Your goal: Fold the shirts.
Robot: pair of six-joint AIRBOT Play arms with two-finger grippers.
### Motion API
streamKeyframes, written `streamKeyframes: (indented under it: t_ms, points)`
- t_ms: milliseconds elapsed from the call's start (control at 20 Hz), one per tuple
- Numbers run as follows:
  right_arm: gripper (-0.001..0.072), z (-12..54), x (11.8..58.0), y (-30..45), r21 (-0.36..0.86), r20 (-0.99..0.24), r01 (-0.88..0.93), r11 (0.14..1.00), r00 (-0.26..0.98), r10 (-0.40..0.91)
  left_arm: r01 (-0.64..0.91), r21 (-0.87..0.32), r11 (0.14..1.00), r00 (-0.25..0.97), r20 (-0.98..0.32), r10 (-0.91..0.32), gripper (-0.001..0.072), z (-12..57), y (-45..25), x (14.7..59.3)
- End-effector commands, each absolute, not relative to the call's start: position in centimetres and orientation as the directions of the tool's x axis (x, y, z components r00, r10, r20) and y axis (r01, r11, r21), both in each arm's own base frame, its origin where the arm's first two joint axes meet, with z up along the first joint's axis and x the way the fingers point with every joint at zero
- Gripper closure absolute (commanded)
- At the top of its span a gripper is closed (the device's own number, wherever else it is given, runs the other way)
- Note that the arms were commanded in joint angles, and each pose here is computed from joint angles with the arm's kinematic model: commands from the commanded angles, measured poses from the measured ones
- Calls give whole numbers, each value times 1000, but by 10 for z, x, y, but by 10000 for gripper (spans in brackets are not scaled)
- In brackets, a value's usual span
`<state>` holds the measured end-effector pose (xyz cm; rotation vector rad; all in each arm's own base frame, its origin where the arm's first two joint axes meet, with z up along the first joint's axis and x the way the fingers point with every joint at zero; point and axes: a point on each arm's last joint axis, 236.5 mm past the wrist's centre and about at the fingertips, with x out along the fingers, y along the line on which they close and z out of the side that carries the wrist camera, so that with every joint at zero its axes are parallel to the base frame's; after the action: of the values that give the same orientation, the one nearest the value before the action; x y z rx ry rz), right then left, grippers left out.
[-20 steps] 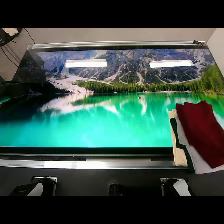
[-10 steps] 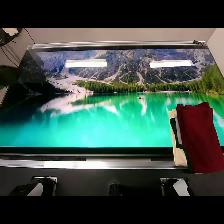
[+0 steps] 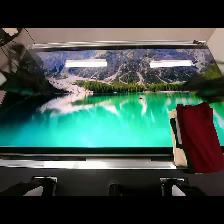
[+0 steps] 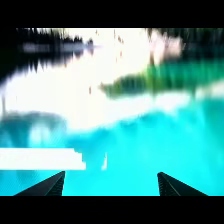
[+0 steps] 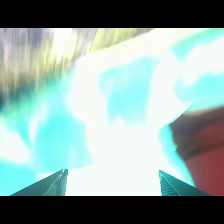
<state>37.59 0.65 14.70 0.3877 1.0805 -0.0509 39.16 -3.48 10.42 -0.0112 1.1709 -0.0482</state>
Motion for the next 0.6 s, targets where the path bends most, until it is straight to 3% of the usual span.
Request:
streamKeyframes:
  t_ms: [0,200,550]
  points:
    - [58,63,327,87,212,-970,124,969,144,194,32,8,999,134,-991,4,-8,30,-39,318]
    - [56,55,330,98,206,-969,134,969,164,183,65,-14,998,289,-957,-32,-8,39,-49,311]
    - [57,55,329,97,200,-971,132,971,158,179,65,-14,998,296,-955,-33,-8,42,-49,311]
